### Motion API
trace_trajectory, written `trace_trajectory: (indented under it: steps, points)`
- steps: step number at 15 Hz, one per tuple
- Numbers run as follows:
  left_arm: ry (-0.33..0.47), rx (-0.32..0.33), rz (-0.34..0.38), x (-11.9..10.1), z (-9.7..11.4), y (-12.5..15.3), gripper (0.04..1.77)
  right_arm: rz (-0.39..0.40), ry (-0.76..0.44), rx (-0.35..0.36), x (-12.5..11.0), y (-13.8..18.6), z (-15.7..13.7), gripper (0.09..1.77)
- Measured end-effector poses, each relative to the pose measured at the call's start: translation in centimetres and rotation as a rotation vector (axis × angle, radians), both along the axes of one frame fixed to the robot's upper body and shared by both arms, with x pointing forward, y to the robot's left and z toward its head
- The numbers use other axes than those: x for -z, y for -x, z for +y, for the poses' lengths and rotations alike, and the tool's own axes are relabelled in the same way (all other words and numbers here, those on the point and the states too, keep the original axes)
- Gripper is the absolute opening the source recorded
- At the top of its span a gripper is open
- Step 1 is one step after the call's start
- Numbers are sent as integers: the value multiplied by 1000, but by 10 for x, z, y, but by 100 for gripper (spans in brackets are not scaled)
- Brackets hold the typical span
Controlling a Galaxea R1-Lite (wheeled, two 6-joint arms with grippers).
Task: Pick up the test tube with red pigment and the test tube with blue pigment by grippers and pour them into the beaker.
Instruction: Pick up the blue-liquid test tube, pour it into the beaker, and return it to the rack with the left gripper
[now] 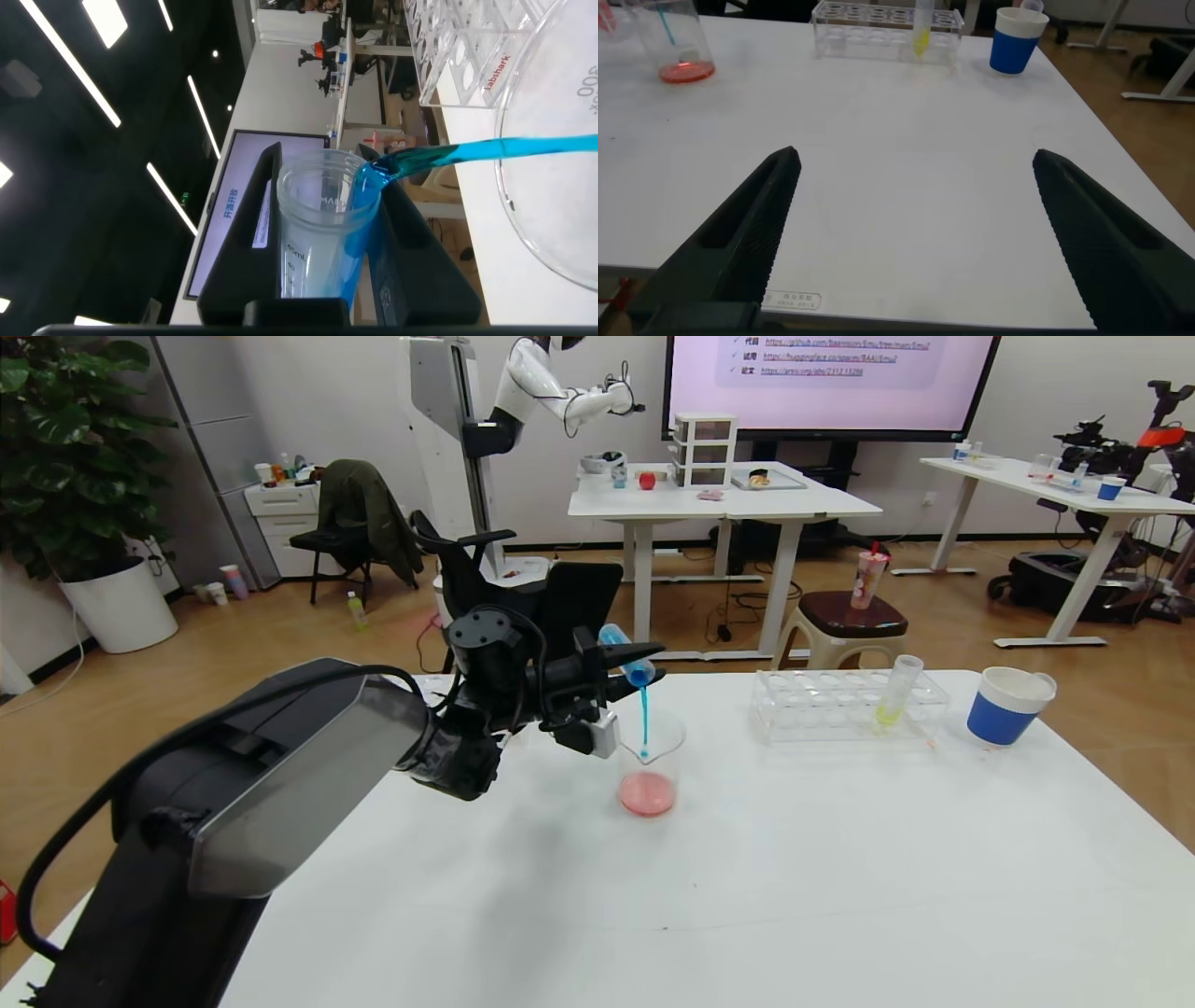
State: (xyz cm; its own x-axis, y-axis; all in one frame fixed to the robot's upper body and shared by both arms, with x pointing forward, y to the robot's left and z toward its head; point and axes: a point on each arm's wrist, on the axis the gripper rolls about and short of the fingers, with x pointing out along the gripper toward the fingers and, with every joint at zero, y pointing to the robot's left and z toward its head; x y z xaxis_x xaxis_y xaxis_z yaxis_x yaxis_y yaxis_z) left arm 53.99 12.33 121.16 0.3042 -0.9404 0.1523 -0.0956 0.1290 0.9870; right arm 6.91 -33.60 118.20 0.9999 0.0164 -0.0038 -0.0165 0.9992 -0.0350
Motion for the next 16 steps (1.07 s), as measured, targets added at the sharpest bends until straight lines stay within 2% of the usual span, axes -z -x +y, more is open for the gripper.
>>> trace_trajectory:
  steps: [4,9,12,16]
  points:
    - [-21,-10,-48,2,1,-1,53,0,0,0,0,0,0,174]
    - [-56,-28,-153,2,3,-2,53,0,0,0,0,0,0,174]
    - [-84,-8,-230,3,2,0,53,0,0,0,0,0,0,174]
    - [-92,8,-239,5,-2,2,53,0,0,0,0,0,0,174]
